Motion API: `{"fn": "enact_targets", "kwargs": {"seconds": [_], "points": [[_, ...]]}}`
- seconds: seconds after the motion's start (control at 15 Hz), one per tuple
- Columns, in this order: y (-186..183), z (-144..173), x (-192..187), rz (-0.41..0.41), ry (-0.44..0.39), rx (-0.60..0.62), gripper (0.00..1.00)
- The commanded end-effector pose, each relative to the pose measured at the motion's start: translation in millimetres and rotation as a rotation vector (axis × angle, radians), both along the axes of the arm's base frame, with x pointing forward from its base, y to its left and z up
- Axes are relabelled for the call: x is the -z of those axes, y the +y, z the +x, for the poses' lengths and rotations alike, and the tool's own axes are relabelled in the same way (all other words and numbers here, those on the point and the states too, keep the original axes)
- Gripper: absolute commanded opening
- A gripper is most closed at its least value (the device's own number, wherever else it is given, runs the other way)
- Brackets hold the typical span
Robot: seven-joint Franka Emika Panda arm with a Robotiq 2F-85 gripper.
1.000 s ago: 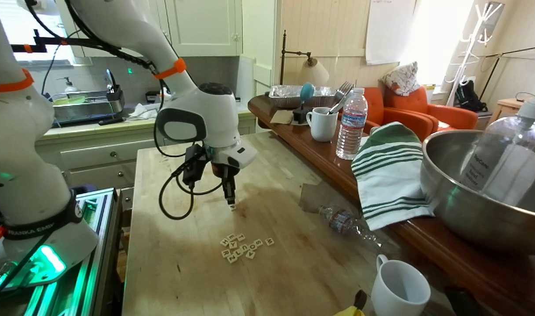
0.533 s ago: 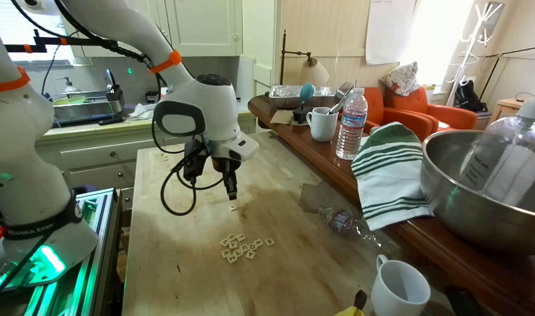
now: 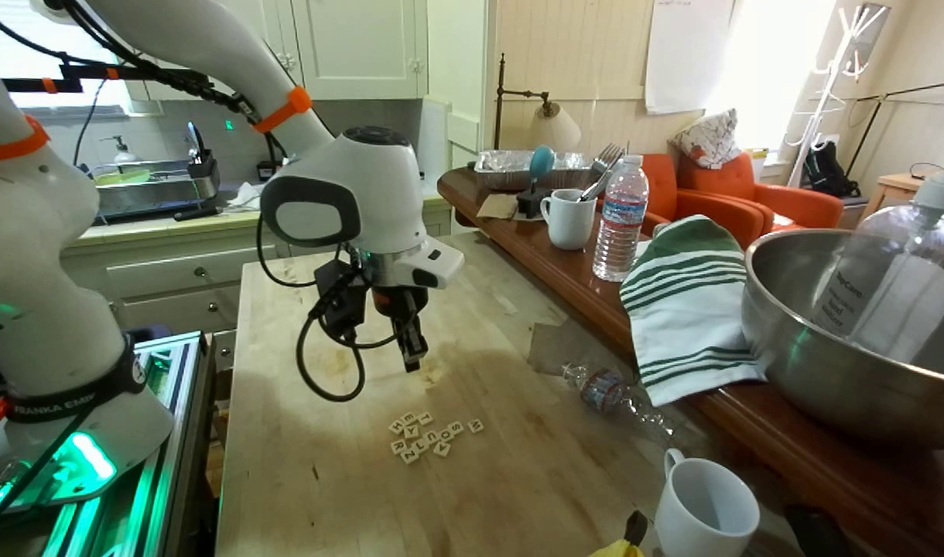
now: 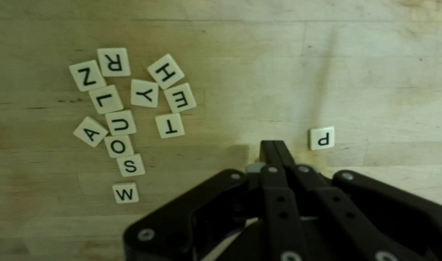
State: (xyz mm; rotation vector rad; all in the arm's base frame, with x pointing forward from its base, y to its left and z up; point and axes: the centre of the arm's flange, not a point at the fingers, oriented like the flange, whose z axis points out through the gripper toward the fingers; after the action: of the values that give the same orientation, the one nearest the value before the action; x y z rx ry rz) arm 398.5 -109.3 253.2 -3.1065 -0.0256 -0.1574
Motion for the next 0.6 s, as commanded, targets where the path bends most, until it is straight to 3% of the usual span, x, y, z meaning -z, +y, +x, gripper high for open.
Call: {"fn": "enact_targets", "kwargs": {"seconds": [0.0, 0.53], "points": [[-20.4, -8.8, 1.8, -0.004, 0.050, -0.084, 0.00], [-43.1, -15.0, 8.0, -0.046, 0.107, -0.160, 0.00]]}}
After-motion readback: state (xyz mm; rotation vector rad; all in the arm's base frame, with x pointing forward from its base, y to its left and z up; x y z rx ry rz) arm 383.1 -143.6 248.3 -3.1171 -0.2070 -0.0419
